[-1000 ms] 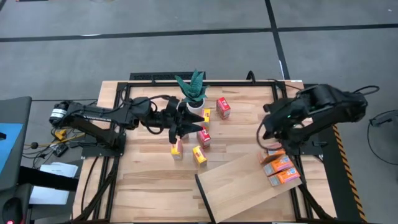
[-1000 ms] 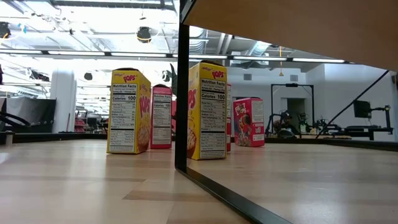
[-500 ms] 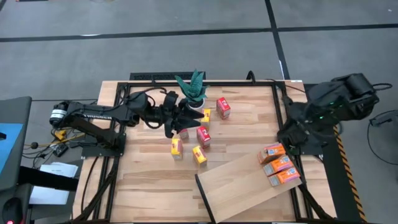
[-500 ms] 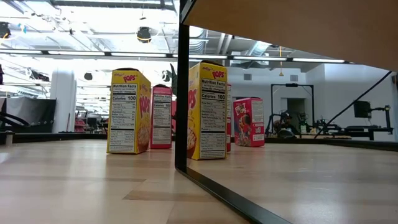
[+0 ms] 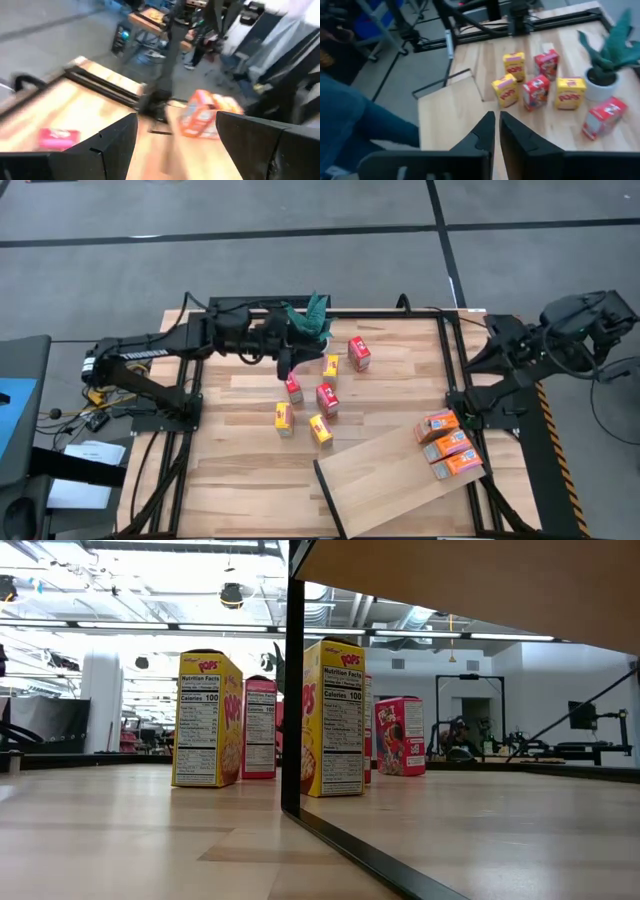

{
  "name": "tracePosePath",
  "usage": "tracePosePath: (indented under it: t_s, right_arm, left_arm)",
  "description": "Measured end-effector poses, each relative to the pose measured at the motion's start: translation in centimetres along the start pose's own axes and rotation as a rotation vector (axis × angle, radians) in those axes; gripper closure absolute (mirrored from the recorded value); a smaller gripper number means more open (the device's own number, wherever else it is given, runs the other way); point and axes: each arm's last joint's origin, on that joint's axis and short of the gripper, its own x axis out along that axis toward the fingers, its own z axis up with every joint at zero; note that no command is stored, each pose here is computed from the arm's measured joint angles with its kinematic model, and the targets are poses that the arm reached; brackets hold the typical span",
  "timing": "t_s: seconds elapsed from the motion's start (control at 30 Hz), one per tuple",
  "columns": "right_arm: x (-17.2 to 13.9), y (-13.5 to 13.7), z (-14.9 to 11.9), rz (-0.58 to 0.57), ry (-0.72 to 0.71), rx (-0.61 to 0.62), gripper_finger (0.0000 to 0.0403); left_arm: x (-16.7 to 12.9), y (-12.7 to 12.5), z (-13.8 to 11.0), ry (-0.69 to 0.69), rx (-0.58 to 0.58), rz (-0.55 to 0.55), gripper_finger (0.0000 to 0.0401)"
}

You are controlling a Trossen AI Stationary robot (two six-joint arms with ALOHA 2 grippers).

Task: Stack cereal on shelf
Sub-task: Put the bottom right yellow cereal box on the shelf

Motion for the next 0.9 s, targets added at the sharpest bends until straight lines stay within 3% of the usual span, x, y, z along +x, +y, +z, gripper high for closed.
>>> tracePosePath:
  t_s: [0.23,0.43,0.7,0.9]
  right_arm:
    - [1.2,-0.8,-0.9,-0.190,-0.009,-0.001,0.0296]
    - [1.5,-0.9,-0.9,-0.226,-0.015,0.000,0.0244]
    - [1.3,-1.1,-0.9,-0.302,-0.054,0.058,0.0195]
    - [1.2,-1.2,-0.8,-0.350,-0.074,0.061,0.0189]
  left_arm:
    - [1.6,1.7,-1.1,0.082,0.142,0.052,0.0108]
    - [2.7,3.2,-3.0,0.283,0.222,-0.029,0.0074]
    - [1.8,4.9,-4.3,0.478,0.324,0.024,0.0074]
    - [1.6,6.3,-5.2,0.544,0.303,-0.018,0.0079]
